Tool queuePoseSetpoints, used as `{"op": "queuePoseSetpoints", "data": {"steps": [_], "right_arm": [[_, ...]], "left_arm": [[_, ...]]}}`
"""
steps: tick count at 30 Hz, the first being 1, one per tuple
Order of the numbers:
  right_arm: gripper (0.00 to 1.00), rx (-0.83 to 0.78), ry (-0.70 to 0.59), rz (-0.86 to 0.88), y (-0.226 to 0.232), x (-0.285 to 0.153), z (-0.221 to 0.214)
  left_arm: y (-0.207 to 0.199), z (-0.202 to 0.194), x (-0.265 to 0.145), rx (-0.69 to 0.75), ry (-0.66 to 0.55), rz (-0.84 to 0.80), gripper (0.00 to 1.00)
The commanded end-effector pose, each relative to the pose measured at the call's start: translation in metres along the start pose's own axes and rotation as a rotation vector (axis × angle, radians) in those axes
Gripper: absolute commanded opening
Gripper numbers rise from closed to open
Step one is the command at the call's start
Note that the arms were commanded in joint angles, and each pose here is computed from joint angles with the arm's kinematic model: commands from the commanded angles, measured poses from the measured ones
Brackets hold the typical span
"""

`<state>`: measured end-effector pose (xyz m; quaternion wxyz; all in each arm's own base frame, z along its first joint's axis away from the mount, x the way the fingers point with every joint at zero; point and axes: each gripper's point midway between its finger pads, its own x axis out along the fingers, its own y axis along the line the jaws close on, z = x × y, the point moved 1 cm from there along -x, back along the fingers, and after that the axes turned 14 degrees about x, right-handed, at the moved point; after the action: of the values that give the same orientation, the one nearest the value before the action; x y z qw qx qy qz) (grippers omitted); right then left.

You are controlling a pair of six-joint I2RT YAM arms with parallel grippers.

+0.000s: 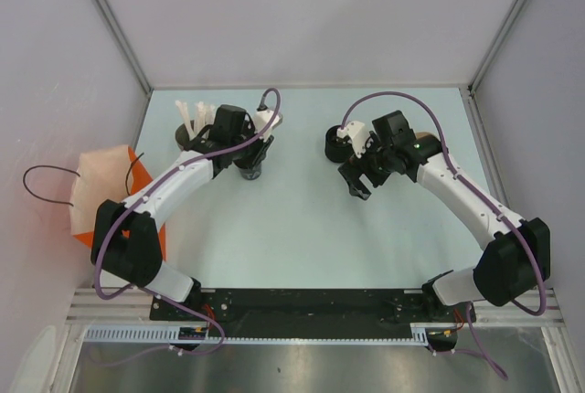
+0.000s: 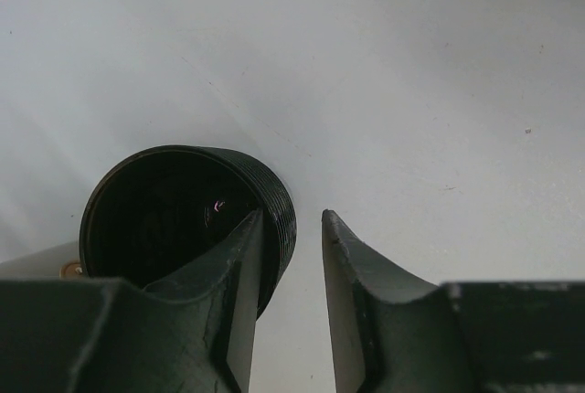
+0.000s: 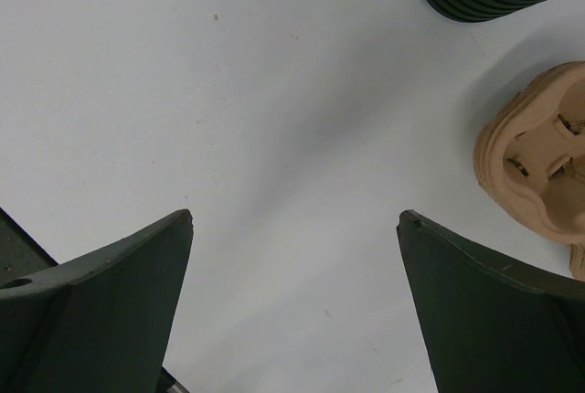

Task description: Pack the takeout coffee

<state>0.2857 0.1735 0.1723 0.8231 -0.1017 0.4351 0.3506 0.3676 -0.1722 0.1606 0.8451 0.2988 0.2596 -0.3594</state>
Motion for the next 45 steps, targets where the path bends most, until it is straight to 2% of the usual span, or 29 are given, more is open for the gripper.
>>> {"op": "queuePoseSetpoints", "data": {"steps": [1,16,24,43,45], "right_arm": [[1.0,0.008,-0.013,-0.012,-0.004,0.004,0.003],[1.0,0.011,-0.013,-0.015,-0.005,0.005,0.004],[1.0,0.012,-0.014,-0.017,-0.005,0.005,0.004],[1.0,0.015,-0.004,-0.021,-0.006,0.007,0.002],[1.0,0.015,-0.004,-0.023,-0.007,0.007,0.002]], "left_arm": [[0.015,0.018,-0.007,-0.011,-0.053,0.057,0.34],[0.026,0.014,-0.01,-0.036,-0.04,0.111,0.18],[0.028,0.014,-0.012,-0.038,-0.04,0.123,0.0],[0.037,0.023,-0.029,-0.042,-0.085,0.181,0.0],[0.036,0.022,-0.028,-0.042,-0.083,0.176,0.04]]}}
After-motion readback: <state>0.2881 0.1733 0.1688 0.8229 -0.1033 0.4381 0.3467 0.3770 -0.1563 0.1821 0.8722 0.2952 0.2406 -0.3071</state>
